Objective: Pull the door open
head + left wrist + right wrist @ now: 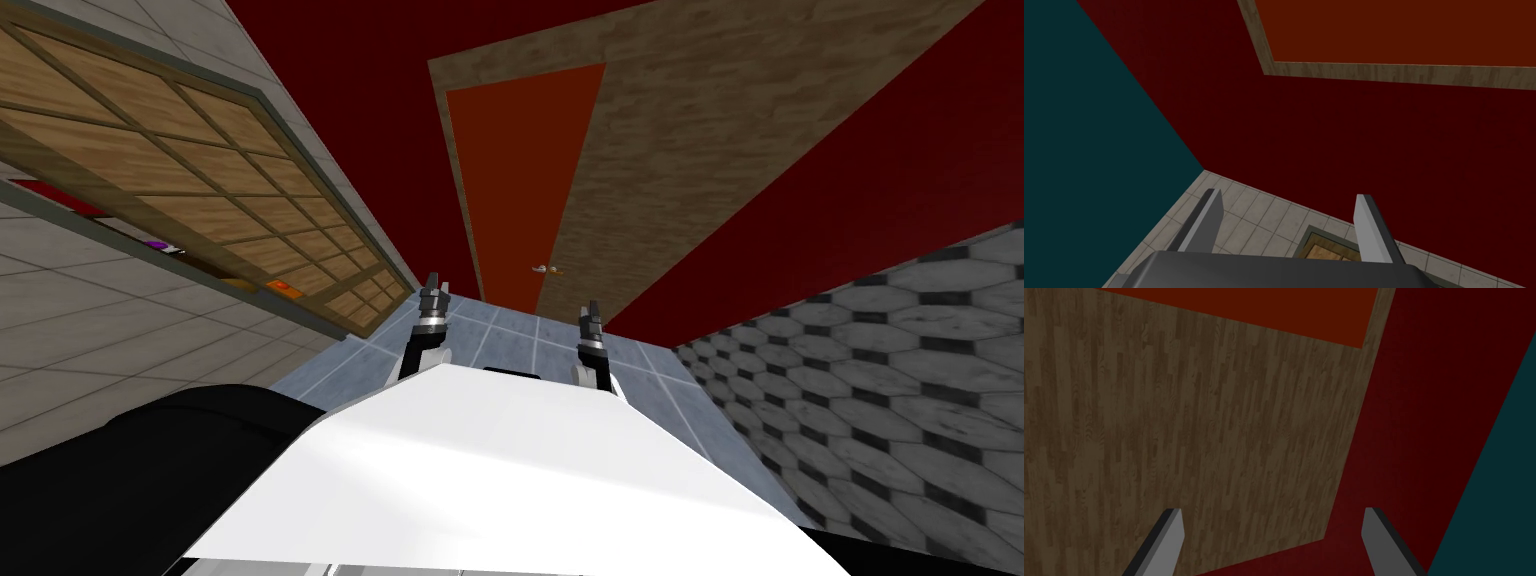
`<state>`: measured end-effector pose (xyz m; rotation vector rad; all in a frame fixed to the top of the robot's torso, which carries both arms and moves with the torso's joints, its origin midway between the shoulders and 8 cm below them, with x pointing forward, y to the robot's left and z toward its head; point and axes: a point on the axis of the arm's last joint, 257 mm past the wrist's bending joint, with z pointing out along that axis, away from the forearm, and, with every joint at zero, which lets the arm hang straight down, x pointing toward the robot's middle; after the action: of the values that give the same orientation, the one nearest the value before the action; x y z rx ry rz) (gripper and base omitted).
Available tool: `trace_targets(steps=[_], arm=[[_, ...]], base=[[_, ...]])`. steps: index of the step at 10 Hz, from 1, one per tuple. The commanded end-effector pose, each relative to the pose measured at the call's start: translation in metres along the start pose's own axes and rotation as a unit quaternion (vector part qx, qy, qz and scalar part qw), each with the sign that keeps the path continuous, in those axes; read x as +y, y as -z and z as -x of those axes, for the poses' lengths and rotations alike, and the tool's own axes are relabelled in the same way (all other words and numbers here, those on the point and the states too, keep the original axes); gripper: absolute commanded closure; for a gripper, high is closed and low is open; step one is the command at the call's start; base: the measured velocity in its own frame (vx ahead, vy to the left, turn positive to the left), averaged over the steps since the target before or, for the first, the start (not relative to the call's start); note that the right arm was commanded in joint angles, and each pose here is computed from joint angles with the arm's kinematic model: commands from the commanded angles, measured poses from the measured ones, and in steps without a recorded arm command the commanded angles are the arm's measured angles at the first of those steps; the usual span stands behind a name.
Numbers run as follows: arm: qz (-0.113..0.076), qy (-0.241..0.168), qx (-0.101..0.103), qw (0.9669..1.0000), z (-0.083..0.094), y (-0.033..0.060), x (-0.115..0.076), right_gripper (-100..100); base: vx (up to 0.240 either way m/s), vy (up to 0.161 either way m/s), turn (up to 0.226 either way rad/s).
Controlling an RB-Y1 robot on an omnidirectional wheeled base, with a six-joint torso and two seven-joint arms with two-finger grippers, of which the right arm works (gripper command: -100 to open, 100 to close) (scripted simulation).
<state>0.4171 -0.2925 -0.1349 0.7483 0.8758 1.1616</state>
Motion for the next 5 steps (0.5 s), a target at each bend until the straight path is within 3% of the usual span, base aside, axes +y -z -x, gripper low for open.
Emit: trace_targets(steps=[1, 5], arm=[[-0.010, -0.005, -0.001, 0.9999, 0.000, 0.0030, -0.012, -100], [-0.034, -0.018, -0.004, 0.9992, 0.001, 0.0066, -0.043, -100]], base=[[0.089, -0.011, 0.042], [0.098, 0.002, 0.041]])
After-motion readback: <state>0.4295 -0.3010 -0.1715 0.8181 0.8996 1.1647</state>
